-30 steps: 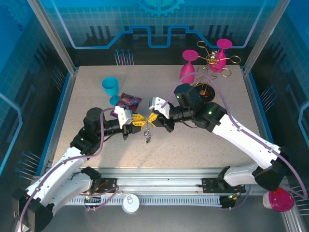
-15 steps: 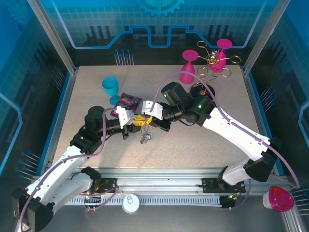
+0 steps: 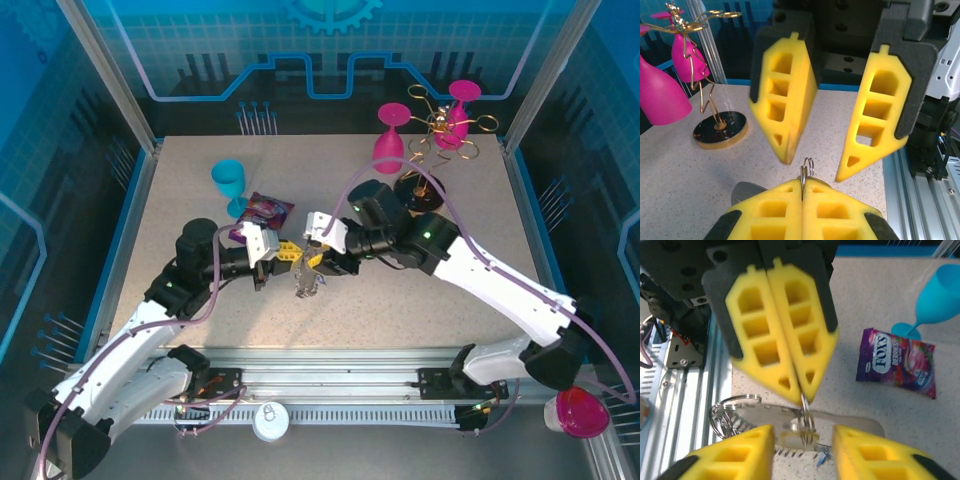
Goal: Put the keys on the keyring
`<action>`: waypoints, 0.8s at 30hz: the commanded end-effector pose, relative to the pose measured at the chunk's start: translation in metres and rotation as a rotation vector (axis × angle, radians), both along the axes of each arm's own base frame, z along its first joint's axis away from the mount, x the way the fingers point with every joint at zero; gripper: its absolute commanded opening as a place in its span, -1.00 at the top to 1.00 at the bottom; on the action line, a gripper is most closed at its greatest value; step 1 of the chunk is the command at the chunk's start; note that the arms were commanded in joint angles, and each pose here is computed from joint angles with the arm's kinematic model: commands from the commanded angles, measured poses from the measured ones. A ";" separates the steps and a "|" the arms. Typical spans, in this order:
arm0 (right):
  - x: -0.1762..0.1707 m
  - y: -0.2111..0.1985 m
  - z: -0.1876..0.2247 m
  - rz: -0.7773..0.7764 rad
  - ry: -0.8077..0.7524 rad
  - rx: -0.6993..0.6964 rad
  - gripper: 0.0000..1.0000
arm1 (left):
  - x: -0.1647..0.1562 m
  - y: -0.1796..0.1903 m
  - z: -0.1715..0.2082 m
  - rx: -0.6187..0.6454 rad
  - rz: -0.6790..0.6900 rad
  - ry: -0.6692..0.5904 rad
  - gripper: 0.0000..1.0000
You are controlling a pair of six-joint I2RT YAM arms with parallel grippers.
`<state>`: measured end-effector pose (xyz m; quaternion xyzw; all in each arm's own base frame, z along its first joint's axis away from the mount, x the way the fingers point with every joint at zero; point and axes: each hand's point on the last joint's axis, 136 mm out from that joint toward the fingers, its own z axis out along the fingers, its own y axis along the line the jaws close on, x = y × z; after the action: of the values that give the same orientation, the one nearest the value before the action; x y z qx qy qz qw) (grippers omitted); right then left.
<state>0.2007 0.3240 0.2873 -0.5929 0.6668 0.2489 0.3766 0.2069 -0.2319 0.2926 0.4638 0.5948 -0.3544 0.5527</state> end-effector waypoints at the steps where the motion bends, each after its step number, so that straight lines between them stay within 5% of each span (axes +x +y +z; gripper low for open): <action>1: 0.008 -0.006 0.007 -0.090 0.006 0.093 0.19 | -0.003 0.000 0.025 -0.083 -0.004 -0.080 1.00; 18: 0.012 0.021 0.000 -0.075 0.042 0.174 0.16 | 0.002 0.002 0.031 -0.128 0.035 -0.054 1.00; 24: 0.013 0.018 0.002 -0.083 0.025 0.163 0.35 | 0.001 0.003 0.032 -0.133 0.043 -0.056 1.00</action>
<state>0.2156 0.3361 0.2692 -0.5269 0.6916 0.2848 0.4036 0.2117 -0.2302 0.3089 0.4265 0.5855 -0.3693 0.5821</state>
